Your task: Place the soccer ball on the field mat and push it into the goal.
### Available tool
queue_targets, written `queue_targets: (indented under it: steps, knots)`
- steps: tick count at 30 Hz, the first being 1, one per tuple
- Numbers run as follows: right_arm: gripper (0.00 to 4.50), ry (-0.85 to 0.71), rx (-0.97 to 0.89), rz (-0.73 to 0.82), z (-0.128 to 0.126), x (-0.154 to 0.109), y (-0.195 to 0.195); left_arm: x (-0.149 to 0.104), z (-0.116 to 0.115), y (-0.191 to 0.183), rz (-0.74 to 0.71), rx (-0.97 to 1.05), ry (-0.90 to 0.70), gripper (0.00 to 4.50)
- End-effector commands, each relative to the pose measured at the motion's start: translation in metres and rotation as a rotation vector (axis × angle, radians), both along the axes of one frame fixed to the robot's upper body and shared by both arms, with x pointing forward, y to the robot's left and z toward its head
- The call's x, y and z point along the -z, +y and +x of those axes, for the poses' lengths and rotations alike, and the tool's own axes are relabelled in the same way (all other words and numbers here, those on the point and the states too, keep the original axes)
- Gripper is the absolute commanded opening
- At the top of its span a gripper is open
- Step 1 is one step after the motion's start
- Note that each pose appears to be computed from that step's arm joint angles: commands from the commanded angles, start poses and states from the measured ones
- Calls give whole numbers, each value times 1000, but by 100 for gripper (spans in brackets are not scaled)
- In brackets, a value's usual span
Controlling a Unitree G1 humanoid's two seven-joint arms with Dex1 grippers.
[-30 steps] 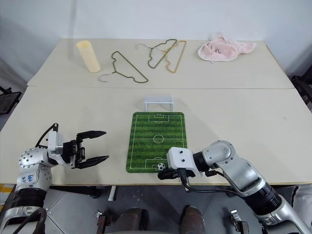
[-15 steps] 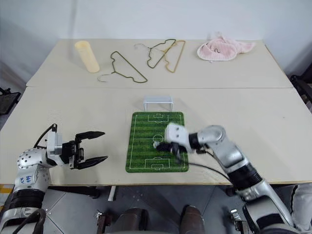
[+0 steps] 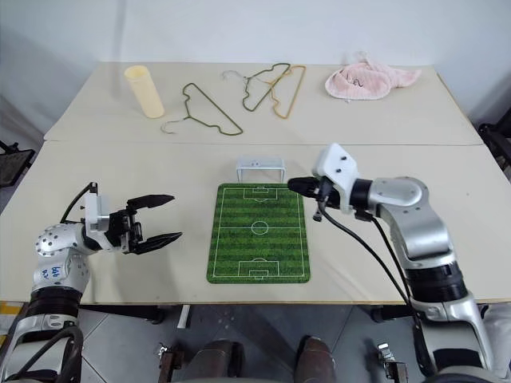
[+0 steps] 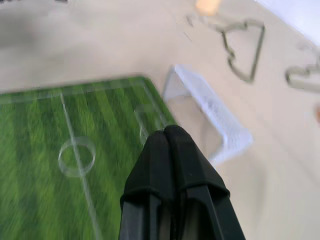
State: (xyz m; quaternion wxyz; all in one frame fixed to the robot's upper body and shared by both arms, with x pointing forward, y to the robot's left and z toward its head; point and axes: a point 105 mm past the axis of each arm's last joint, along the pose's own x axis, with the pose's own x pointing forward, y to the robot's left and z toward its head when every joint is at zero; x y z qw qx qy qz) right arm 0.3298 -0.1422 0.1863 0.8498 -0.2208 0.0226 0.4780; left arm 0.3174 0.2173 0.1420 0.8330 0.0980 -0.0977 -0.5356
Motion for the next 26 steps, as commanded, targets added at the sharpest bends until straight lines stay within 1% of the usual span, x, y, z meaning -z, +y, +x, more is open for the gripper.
queue_targets:
  steps: [1, 2, 3, 5, 7, 9, 12, 13, 15, 17, 22, 24, 26]
  knots:
    - [72, 61, 43, 1, -13, 10, -34, -5, 10, 10, -17, -94, 2, 450]
    - [93, 70, 61, -1, -15, 15, -45, -5, 13, 13, -19, -128, 3, 450]
    - [132, 85, 73, 8, -17, 19, -55, -5, 16, 15, -22, -158, 5, 450]
    - [193, 83, 73, 30, -21, 21, -69, -7, 20, 19, -37, -202, 4, 450]
    - [264, 119, 89, 43, -26, 30, -85, -10, 23, 23, -64, -241, -7, 450]
    - [334, 146, 72, 66, -36, 39, -99, -16, 24, 30, -124, -270, -19, 450]
    - [435, 153, 33, 147, -50, 36, -107, -13, 19, 39, -127, -282, -5, 450]
    - [445, 153, 29, 152, -52, 36, -110, -11, 16, 41, -118, -278, -1, 450]
    - [445, 156, 35, 143, -55, 37, -114, -9, 12, 44, -118, -275, 15, 450]
    - [445, 144, 22, 201, -59, 32, -116, -8, 9, 48, -123, -280, 14, 450]
    - [445, 148, 94, 186, -60, 37, -127, -8, 4, 60, -135, -313, 27, 450]
    - [445, 141, 115, 198, -62, 37, -126, -8, 4, 60, -147, -309, 31, 450]
    - [445, 132, 135, 206, -65, 38, -125, -7, 3, 57, -127, -295, 18, 450]
